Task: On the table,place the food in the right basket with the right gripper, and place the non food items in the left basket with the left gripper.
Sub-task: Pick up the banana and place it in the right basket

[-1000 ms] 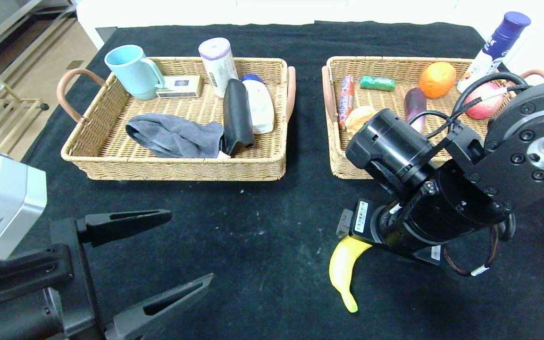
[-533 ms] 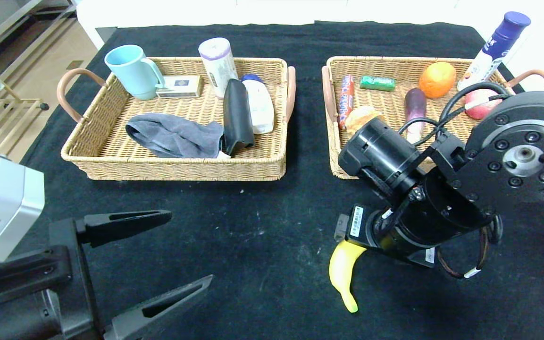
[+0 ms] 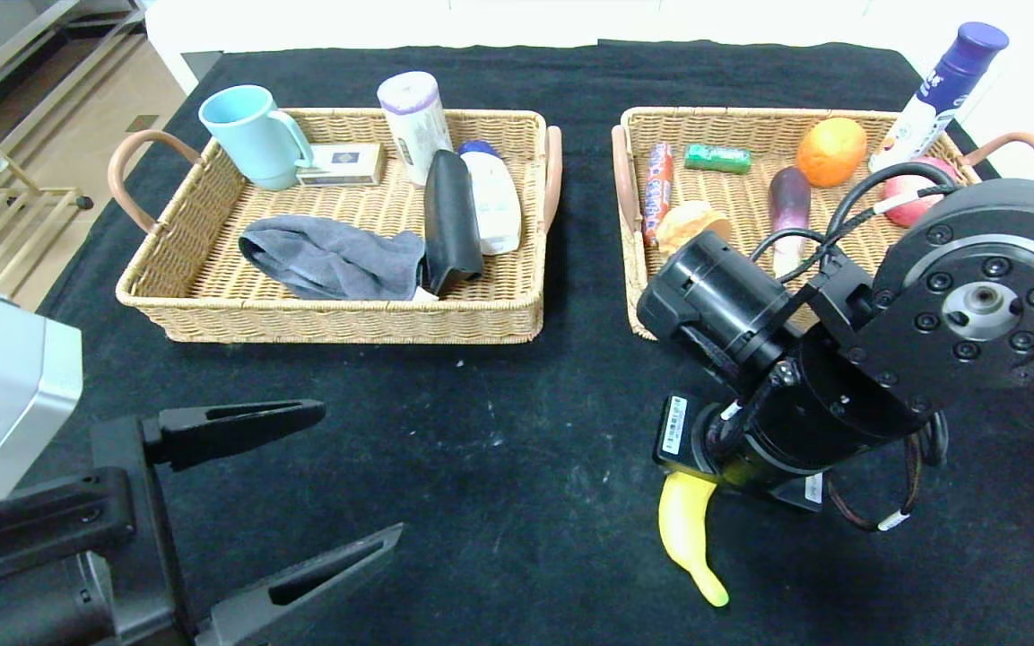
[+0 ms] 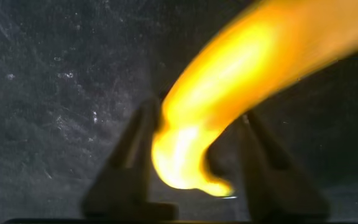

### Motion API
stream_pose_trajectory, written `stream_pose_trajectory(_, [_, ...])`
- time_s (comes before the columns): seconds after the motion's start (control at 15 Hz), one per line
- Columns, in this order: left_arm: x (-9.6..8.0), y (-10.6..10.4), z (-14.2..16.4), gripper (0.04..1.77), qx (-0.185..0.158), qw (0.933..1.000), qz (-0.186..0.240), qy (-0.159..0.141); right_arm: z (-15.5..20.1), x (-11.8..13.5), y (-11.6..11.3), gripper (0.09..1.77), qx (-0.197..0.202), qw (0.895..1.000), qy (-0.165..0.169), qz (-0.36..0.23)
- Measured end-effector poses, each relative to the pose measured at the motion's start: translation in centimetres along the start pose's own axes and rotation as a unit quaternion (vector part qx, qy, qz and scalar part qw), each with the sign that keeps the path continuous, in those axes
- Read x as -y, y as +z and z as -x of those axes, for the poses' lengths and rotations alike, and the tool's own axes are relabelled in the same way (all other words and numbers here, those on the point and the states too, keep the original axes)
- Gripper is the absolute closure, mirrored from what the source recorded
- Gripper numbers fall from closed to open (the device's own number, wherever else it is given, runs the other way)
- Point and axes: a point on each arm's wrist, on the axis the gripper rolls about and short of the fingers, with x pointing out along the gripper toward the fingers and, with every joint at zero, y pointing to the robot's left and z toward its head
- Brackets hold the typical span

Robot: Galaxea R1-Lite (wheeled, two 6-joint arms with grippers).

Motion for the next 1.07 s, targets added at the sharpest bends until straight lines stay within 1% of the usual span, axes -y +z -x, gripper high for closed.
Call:
stream_pose_trajectory(0.13, [0.01,0.00,0.00,0.09,0.000,1.0000,0.000,0.000,-0.03,0.02,0.03,1.20,0.000,1.000,-0.001,-0.001])
stream_pose_trajectory(0.33, [0.07,-0.03,-0.01,0.09,0.000,1.0000,-0.001,-0.002,-0.03,0.02,0.04,1.20,0.000,1.000,-0.001,-0.001])
stream_pose_trajectory(0.6, [0.36,-0.22,-0.09,0.09,-0.003,0.9999,-0.003,-0.012,-0.06,-0.01,-0.03,1.20,-0.001,1.000,-0.001,0.000])
stream_pose_trajectory(1.07, [0.40,-0.34,-0.18,0.09,-0.005,0.9999,-0.004,-0.013,0.41,0.06,-0.41,1.20,-0.003,1.000,-0.003,0.009])
